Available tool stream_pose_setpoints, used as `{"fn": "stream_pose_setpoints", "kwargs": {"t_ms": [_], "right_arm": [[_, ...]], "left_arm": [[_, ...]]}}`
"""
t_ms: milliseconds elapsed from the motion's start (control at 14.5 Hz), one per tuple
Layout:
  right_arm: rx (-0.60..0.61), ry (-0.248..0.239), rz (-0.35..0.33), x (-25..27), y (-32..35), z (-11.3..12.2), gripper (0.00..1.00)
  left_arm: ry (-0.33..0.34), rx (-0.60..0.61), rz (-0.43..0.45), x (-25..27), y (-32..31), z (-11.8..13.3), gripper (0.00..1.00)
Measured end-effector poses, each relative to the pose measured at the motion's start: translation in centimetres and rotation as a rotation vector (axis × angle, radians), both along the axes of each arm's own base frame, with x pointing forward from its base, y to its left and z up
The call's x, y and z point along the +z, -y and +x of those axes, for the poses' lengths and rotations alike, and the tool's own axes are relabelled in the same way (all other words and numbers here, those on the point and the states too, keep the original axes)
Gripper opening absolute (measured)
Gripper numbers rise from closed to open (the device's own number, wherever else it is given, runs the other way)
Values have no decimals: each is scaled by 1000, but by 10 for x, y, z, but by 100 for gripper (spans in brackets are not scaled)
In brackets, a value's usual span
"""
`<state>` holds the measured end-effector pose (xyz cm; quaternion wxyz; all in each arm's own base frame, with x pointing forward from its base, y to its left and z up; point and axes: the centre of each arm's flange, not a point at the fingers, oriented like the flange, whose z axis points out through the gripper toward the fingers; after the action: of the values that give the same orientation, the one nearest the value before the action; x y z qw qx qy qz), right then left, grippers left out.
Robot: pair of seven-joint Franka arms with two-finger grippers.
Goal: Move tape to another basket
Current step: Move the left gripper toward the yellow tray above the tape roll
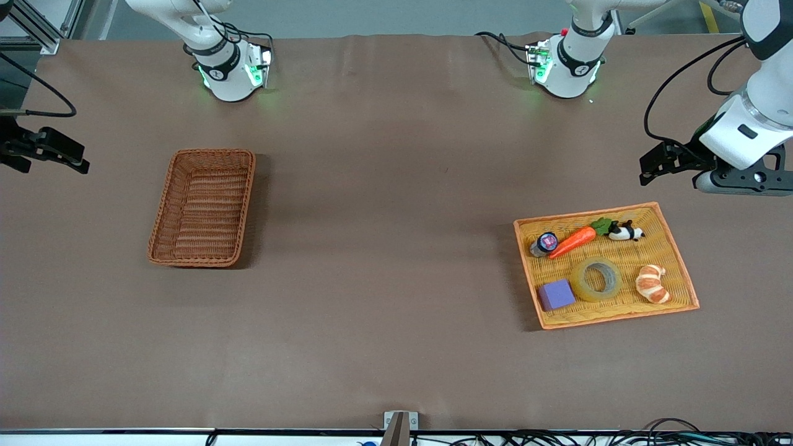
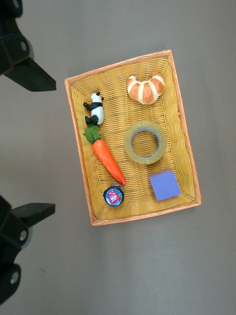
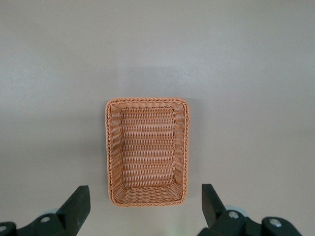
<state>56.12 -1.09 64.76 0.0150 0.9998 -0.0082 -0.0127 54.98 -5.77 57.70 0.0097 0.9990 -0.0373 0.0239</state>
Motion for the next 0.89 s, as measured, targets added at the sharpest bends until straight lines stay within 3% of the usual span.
{"fn": "stream_pose_setpoints", "kwargs": {"t_ms": [894], "right_arm": [[11, 1, 0, 0, -5, 0, 100]], "left_arm": [[19, 0, -3, 5, 0, 6, 100]]}}
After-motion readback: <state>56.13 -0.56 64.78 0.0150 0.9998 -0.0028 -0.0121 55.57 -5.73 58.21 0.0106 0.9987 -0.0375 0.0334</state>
